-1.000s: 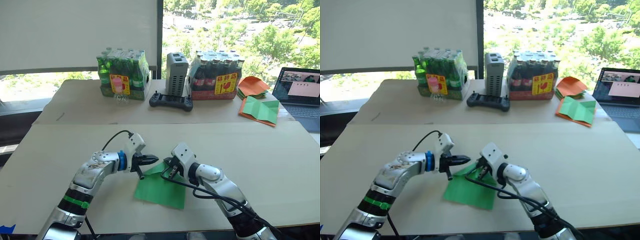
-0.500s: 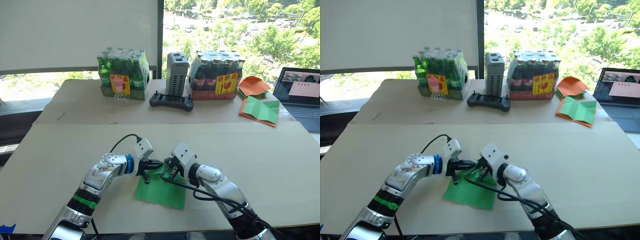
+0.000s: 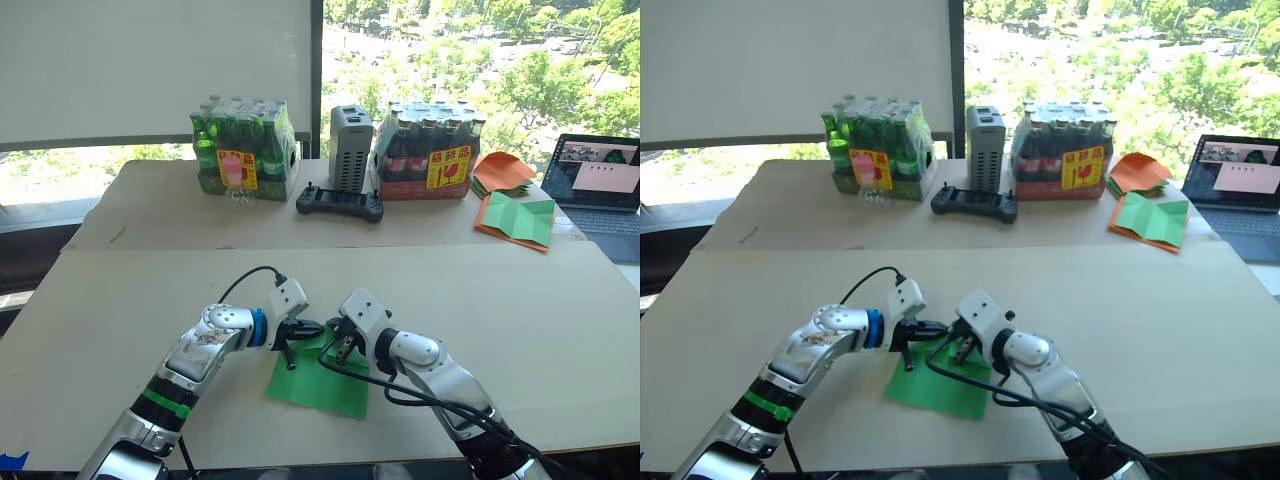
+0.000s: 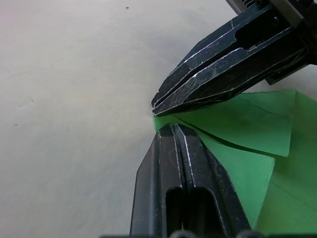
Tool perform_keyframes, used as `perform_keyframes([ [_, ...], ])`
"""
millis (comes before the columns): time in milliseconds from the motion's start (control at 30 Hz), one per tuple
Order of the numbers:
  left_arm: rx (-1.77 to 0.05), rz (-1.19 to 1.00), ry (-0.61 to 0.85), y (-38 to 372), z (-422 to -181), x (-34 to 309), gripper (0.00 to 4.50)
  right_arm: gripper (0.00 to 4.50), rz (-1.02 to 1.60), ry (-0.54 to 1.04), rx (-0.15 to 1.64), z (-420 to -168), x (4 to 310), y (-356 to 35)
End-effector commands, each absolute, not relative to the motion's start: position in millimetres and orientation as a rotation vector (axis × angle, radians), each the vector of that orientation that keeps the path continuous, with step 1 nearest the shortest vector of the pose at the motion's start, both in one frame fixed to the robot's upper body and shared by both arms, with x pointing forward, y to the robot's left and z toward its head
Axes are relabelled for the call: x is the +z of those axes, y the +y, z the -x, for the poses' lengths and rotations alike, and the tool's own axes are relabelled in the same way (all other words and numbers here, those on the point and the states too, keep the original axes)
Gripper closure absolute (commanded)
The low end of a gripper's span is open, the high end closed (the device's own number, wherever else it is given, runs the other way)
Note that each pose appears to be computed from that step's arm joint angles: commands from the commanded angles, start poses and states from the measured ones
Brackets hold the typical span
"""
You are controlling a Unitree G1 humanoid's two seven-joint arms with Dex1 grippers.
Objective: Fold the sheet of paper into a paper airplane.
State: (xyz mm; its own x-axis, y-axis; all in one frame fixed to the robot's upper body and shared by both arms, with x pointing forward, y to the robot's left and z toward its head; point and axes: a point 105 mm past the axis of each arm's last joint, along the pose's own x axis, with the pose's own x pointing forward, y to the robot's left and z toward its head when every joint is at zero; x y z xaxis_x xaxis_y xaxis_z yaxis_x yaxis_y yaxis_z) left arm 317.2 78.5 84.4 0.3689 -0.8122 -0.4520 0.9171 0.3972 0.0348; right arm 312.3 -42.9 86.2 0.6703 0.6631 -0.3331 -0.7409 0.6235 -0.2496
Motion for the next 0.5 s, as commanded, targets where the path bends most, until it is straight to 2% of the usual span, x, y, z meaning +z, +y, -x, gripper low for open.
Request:
perform_keyframes([
  [33,-1.104,-0.306,0.487,91,-310,66,4.44,4.5,0.384,0.238,0.82,-308,81,-42],
  [500,-1.038,-0.283,0.56,119,-289,53,4.44,4.5,0.379,0.24,0.818,-308,82,-43],
])
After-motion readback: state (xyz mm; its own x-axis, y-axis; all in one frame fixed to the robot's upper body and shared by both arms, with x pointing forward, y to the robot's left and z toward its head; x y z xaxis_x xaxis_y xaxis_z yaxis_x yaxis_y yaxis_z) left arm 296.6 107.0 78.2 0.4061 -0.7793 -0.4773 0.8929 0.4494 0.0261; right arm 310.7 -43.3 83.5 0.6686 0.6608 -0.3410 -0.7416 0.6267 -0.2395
